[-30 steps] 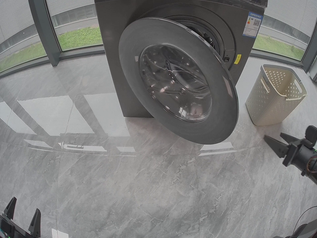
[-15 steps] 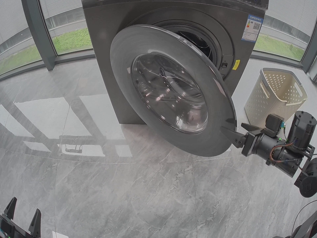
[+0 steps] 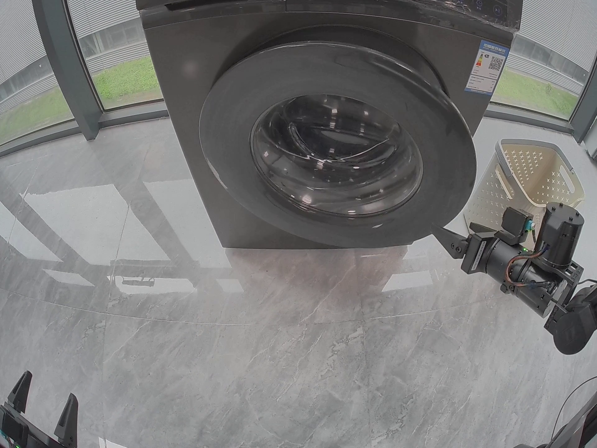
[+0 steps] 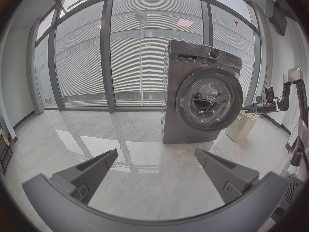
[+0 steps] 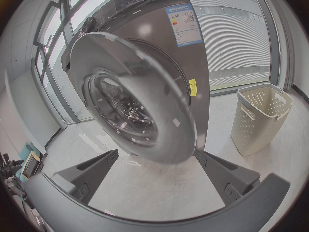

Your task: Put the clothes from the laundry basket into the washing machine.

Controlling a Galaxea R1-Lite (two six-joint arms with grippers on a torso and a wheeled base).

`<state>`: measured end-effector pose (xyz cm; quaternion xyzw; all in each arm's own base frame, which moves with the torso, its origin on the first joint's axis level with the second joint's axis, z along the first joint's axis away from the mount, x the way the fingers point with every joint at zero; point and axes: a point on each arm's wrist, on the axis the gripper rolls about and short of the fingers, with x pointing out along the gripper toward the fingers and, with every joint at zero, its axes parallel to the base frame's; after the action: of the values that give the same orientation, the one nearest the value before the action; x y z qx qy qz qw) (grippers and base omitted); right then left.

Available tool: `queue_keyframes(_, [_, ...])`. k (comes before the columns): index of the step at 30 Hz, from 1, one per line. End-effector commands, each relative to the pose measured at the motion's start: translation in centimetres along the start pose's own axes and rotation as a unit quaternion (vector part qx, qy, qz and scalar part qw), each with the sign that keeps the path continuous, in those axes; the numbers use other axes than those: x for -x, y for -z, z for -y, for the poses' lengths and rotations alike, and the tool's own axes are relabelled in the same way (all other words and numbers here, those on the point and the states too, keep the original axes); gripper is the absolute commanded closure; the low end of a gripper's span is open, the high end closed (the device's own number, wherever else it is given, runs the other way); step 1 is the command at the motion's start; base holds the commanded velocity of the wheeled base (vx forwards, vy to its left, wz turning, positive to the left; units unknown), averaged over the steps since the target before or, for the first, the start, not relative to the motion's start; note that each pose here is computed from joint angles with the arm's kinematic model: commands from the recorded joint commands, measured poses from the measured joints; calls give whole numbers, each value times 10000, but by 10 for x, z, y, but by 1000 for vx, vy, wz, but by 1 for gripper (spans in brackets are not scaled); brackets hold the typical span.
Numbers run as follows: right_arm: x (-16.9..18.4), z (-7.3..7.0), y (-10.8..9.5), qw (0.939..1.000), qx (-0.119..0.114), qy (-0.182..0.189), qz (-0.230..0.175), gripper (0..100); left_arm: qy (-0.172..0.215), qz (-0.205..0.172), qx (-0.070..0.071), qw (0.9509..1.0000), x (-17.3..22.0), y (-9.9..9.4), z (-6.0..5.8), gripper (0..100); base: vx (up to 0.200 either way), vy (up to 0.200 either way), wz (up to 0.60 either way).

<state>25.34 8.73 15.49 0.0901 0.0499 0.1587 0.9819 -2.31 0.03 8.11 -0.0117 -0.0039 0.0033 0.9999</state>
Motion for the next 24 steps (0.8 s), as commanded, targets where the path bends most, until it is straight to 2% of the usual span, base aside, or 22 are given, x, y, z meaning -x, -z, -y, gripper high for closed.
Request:
queue_keyframes(1, [6,-1,4,10000,3,-19,-88,0,-6,-38,5,10000,0,5,0,0,0,0,0])
queue_keyframes(7, [6,-7,6,9997,-19,-197,-132,0,-6,-46,5,10000,-1,5,0,0,0,-200,0])
queue_keyframes(10, [7,-23,8,9986,-74,-504,-158,0,-6,-38,13,10000,0,5,0,0,0,-200,0])
queue_keyframes(15, [8,-43,-1,9953,-64,-929,271,0,-7,-46,13,10000,-1,5,0,0,0,0,0])
queue_keyframes(16, [8,-43,-1,9951,-66,-941,291,0,-6,-38,13,10000,-1,5,0,0,0,0,0])
queue_keyframes(18, [5,-51,-11,9918,-90,-1100,648,0,-7,-46,13,10000,-1,5,0,0,0,0,0])
queue_keyframes(21, [3,-57,-15,9896,-118,-1186,800,0,-7,-46,13,10000,-1,5,0,0,0,0,0])
queue_keyframes(24, [2,-58,-16,9892,-124,-1193,837,0,-7,-46,13,10000,-1,5,0,0,200,0,0])
